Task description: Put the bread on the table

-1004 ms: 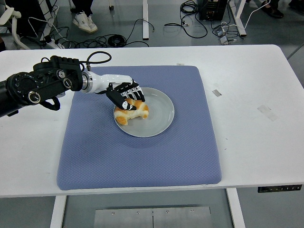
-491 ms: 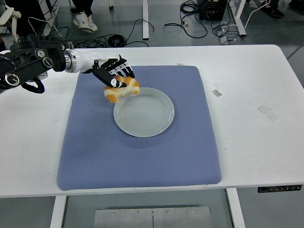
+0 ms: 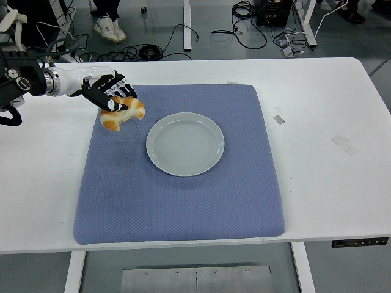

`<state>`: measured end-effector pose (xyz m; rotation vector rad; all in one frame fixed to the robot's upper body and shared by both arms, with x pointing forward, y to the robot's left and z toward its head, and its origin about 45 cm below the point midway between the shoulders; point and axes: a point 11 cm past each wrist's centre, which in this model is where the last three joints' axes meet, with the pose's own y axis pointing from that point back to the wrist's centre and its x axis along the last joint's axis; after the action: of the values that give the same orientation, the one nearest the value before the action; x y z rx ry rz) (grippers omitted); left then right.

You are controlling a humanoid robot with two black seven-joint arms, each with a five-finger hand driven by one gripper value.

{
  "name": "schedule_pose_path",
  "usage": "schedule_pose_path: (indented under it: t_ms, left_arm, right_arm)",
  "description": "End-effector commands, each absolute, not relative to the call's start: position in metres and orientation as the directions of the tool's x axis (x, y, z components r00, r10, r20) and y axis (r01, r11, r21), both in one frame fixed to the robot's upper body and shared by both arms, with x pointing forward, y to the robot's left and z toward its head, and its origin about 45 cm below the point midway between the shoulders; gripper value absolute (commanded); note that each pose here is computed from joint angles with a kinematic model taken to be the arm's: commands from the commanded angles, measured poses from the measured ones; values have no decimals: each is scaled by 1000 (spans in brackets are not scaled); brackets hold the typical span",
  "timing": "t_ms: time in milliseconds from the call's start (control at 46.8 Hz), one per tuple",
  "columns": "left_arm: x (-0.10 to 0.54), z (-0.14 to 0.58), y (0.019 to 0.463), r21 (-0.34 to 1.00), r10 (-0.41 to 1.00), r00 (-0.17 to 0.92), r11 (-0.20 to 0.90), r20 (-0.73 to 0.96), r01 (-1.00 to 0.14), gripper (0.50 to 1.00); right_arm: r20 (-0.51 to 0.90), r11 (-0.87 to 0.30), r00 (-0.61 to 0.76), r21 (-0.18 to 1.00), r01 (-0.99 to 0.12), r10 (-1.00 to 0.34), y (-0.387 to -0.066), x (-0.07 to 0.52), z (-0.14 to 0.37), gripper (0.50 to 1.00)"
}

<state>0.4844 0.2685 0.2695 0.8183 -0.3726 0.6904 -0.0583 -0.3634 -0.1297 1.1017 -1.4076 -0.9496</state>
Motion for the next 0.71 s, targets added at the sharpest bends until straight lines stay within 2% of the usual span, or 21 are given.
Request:
schedule_pose_path:
  t_ms: [0, 321, 684]
  left_arm:
    - [483, 263, 272, 542, 422, 722, 477, 549, -692, 617]
    - [485, 260, 280, 536, 440, 699, 450, 564, -715, 654]
    - [486, 258, 279, 529, 446, 689, 442, 571, -724, 820]
  right_arm:
    - [258, 258, -11, 958, -122, -966, -363, -58, -130, 1000]
    - [258, 258, -13, 958, -122, -966, -364, -58, -130, 1000]
    - [258, 258, -11, 958, -122, -966, -363, -58, -130, 1000]
